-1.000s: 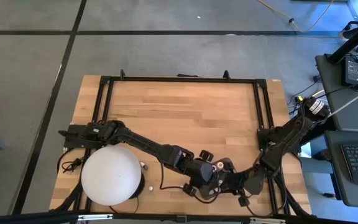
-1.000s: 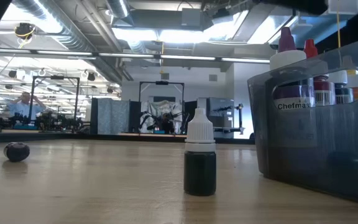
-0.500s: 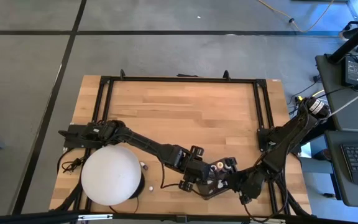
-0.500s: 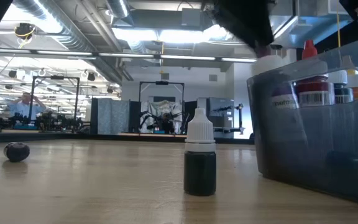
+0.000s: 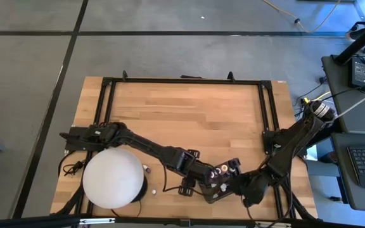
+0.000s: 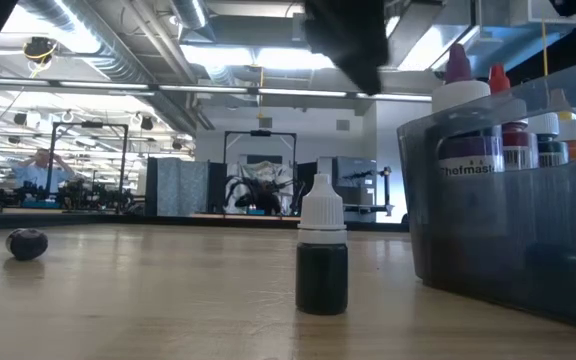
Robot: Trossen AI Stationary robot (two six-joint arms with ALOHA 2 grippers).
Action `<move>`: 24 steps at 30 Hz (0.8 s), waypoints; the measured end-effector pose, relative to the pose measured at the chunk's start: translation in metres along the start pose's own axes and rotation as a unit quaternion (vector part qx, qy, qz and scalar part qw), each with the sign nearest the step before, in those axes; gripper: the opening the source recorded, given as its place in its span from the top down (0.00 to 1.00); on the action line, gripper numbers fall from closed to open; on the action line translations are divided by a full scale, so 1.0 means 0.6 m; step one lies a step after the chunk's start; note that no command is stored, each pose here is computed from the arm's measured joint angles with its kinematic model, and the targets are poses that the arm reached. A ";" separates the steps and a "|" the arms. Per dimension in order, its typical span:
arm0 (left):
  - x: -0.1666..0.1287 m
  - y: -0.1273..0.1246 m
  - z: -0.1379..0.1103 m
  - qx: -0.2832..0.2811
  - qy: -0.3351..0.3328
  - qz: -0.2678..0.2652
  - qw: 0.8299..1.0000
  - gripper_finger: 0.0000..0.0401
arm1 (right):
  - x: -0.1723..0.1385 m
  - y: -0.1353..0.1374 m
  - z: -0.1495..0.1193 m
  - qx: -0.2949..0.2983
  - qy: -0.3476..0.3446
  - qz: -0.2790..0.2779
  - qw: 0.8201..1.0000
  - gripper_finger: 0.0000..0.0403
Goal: Pick & Place food coloring
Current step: Put the left small blue food coloring bottle into the bin
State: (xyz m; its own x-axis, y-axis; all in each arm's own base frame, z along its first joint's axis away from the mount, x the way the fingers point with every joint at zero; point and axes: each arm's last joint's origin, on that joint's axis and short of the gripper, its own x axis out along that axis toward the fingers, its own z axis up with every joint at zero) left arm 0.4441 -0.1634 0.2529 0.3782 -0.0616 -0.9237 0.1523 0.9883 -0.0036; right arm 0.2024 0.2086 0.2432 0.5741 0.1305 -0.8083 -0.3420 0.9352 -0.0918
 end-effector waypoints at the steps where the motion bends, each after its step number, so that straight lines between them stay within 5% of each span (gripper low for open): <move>1: -0.002 0.000 -0.003 -0.011 0.007 0.001 1.000 0.54 | 0.005 0.004 0.005 -0.008 0.008 -0.003 1.000 0.77; 13: -0.001 -0.020 -0.011 -0.042 0.020 0.006 0.999 0.54 | 0.111 0.052 0.025 -0.048 0.106 -0.026 0.993 0.77; 24: -0.003 -0.043 -0.015 -0.028 0.016 0.000 0.999 0.53 | 0.147 0.057 0.018 -0.039 0.134 -0.036 0.989 0.77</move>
State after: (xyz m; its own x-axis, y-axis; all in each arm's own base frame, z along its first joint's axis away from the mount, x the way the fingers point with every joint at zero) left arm 0.4313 -0.1876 0.2512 0.3494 -0.0586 -0.9352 0.1002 0.9947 -0.0249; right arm 0.2495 0.2558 0.1753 0.3839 -0.0374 -0.9226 -0.3707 0.9089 -0.1911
